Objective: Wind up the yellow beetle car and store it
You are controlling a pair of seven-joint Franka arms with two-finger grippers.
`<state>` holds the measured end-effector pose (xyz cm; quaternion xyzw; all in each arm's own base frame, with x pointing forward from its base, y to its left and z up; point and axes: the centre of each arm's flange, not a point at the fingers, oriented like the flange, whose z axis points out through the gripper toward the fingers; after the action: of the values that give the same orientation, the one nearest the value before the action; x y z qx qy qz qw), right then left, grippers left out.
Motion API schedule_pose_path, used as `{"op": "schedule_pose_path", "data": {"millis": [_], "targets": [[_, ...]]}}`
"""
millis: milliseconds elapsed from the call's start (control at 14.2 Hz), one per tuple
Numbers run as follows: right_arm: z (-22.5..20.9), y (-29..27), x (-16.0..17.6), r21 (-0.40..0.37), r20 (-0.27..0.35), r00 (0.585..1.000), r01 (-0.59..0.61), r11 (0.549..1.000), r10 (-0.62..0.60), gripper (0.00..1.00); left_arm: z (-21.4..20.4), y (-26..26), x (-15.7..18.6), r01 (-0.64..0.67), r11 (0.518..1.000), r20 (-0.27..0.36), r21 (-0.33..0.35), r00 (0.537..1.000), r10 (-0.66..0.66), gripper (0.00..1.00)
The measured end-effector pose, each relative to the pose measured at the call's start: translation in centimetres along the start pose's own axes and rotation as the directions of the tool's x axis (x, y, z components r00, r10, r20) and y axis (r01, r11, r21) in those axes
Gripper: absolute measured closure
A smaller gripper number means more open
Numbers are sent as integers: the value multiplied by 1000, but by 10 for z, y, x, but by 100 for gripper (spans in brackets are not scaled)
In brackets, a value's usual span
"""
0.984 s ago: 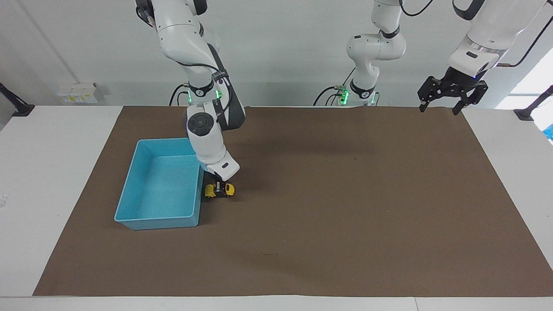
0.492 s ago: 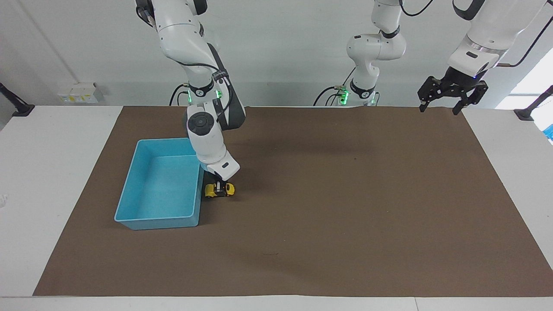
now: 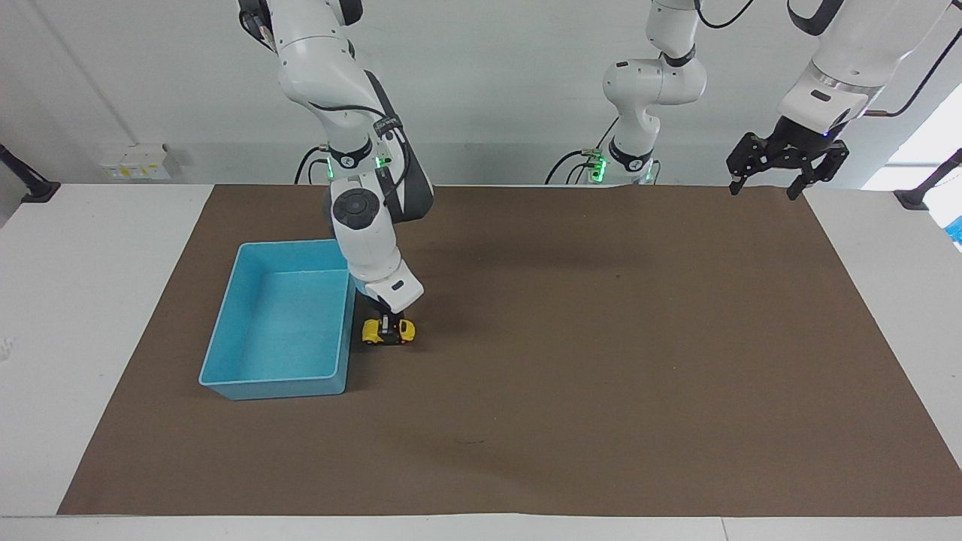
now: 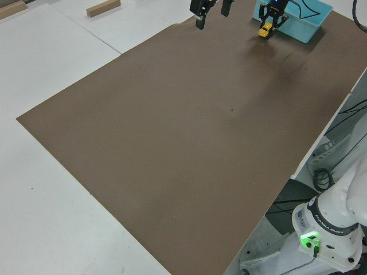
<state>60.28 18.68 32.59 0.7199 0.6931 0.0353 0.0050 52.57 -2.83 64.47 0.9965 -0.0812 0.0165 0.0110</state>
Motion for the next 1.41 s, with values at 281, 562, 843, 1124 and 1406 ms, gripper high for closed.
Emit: {"op": "schedule_pose_path", "data": {"millis": [281, 562, 843, 1124, 1406], "targets": [[-17, 6, 11, 2, -4, 1000, -15, 1000, 15, 52, 0, 1, 0, -3, 1000, 3, 1, 1000, 3, 0], [-36, 11, 13, 14, 2, 1000, -18, 1000, 18, 52, 1, 4, 0, 1, 1000, 6, 3, 1000, -1, 0], [-67, 11, 13, 28, 9, 1000, -21, 999, 21, 52, 1, 5, -1, 15, 1000, 13, 3, 1000, -15, 0], [-96, 7, 6, 32, 17, 999, -29, 999, 29, 52, 1, 5, -1, 22, 1000, 12, 3, 1000, -22, 0], [-121, 8, -17, 52, 8, 999, -47, 998, 47, 52, 1, -3, -2, 40, 999, 12, 3, 999, -40, 0]]}}
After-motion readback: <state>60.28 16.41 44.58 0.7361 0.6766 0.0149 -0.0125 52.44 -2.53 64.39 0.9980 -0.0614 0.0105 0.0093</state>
